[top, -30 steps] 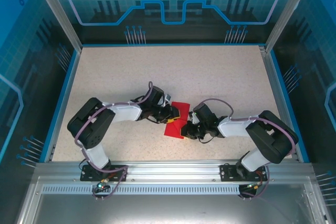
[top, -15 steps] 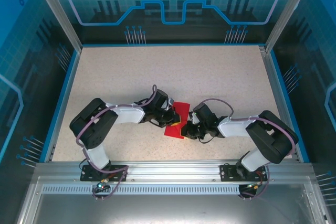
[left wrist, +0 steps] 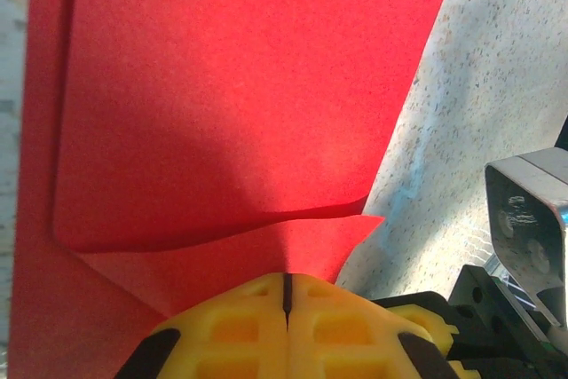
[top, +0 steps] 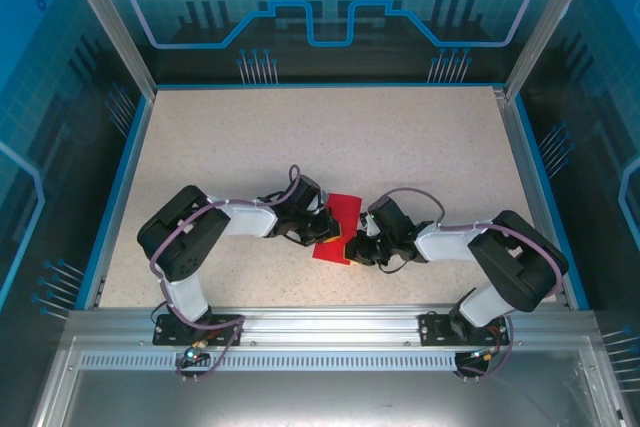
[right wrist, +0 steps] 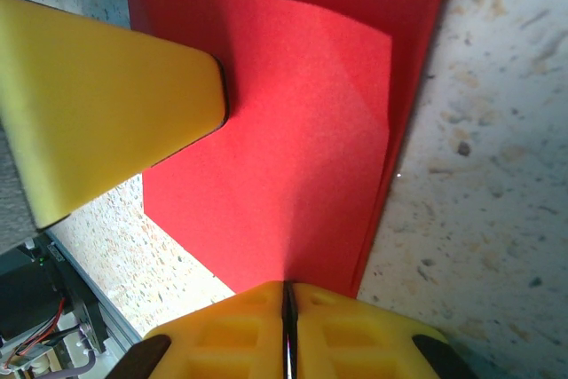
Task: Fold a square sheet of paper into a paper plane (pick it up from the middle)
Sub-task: Fold the triangle a second time at the center of the table.
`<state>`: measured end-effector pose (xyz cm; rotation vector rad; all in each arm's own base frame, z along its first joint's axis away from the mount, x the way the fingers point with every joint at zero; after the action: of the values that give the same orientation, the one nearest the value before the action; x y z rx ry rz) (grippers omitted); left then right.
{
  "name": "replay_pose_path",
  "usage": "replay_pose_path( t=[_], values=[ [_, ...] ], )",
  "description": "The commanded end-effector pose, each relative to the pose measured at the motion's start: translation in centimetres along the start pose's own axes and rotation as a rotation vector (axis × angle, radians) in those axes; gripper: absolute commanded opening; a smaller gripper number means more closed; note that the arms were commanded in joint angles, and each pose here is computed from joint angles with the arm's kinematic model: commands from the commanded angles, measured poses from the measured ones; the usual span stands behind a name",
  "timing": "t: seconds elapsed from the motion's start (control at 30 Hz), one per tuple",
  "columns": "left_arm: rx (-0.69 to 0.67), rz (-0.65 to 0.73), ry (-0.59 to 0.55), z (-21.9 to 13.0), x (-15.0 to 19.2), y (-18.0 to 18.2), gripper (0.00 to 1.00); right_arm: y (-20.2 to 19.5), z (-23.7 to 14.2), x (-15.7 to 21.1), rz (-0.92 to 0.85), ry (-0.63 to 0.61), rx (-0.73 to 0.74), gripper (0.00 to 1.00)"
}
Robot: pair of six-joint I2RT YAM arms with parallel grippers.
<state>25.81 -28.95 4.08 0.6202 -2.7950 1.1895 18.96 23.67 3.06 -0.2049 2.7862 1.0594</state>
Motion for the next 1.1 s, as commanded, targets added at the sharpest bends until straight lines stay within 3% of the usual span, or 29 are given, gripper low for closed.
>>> replay_pose_path(
  t=[0.0, 0.37, 1.07],
  values=[
    [-0.01, 0.048, -0.033, 0.1, -0.2, 0.4, 0.0, -3.3, 0.2, 2.3, 0.083, 0.073, 0.127, 0.1],
    [-0.068, 0.088, -0.087, 0.6, -1.1, 2.1, 0.0, -3.8, 0.1, 2.6, 0.089, 0.088, 0.154, 0.03],
    [-0.113, 0.103, -0.173, 0.1, -2.3, 4.7, 0.0, -4.2, 0.1, 2.9, 0.091, 0.096, 0.175, 0.02]
  ],
)
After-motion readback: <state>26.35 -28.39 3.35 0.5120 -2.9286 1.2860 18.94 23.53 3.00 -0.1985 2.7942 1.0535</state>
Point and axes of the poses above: each hand's point on the last joint's axis, 136 mm out from that joint toward the fingers, its own z axis out along the fingers, its own y axis along the line the jaws close on, x = y × z, the point moved 3 cm from there along -z, back along the fingers, and after that the axes turned 14 degrees about -z, right-handed, at the moved point
